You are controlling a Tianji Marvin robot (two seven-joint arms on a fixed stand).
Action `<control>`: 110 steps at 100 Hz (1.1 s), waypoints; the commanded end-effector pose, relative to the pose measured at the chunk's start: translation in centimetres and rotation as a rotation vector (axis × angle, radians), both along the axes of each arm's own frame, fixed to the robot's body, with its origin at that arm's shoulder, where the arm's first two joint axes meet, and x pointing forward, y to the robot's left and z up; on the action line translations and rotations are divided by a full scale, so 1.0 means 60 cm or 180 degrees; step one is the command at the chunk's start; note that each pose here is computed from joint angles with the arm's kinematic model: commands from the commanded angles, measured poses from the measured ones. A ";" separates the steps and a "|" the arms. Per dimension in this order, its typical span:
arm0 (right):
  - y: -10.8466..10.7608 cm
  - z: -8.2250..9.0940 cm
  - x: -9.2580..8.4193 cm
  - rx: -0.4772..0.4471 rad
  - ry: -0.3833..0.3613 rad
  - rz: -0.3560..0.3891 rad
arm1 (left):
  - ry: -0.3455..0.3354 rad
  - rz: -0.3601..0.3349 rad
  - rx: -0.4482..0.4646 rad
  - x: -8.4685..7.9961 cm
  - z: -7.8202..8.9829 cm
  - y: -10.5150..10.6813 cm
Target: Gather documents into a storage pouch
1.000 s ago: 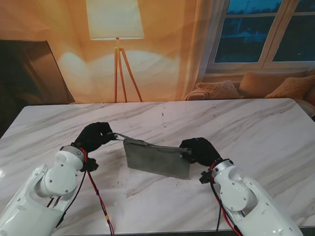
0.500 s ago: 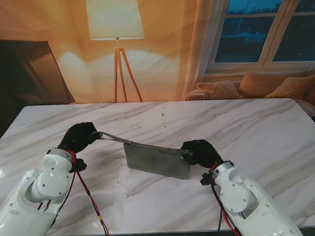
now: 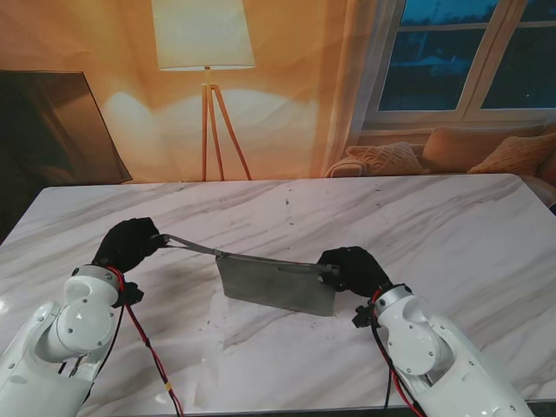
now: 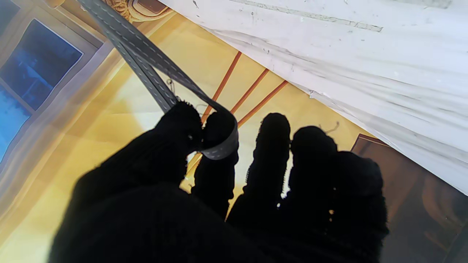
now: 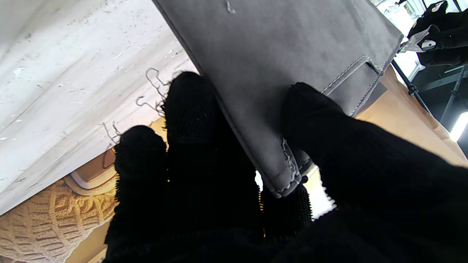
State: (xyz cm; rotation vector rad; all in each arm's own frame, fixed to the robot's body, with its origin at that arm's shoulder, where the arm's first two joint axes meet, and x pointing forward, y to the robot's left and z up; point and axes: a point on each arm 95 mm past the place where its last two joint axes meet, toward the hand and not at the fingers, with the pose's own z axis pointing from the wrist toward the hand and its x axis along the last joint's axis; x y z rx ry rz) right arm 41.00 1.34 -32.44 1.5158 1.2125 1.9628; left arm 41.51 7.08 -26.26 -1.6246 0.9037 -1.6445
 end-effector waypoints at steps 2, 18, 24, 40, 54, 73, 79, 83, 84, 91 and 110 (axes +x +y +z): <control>-0.004 -0.011 -0.001 -0.0046 0.0078 -0.0016 | 0.0038 0.0027 0.0005 0.000 -0.003 0.005; -0.004 -0.011 -0.001 -0.0044 0.0084 -0.0024 | 0.0023 0.0042 0.0010 0.001 -0.003 0.006; -0.003 -0.011 -0.001 -0.0042 0.0082 -0.0027 | 0.0013 0.0055 0.0019 0.000 -0.003 0.008; -0.002 -0.011 0.001 -0.0035 0.0075 -0.0025 | -0.0001 0.0074 0.0053 -0.002 -0.003 0.011; 0.000 -0.009 0.003 -0.0016 0.0075 -0.0036 | 0.0001 0.0065 0.0077 -0.002 -0.004 0.011; 0.006 -0.002 0.008 0.0033 0.0077 -0.0051 | 0.0069 -0.0026 0.0121 -0.003 -0.010 0.002; 0.009 0.001 0.011 0.0045 0.0077 -0.0037 | 0.0101 -0.0080 0.0139 -0.004 -0.011 -0.003; 0.012 0.003 0.013 0.0060 0.0083 -0.0031 | 0.0113 -0.0114 0.0147 -0.004 -0.012 -0.006; 0.012 0.004 0.013 0.0066 0.0085 -0.0031 | 0.0115 -0.0121 0.0149 -0.005 -0.013 -0.007; 0.018 0.007 0.016 0.0129 0.0119 -0.0037 | 0.0134 -0.0179 0.0158 -0.005 -0.014 -0.014; 0.031 0.018 0.029 0.0230 0.0167 -0.0065 | 0.0217 -0.0344 0.0149 -0.008 -0.017 -0.030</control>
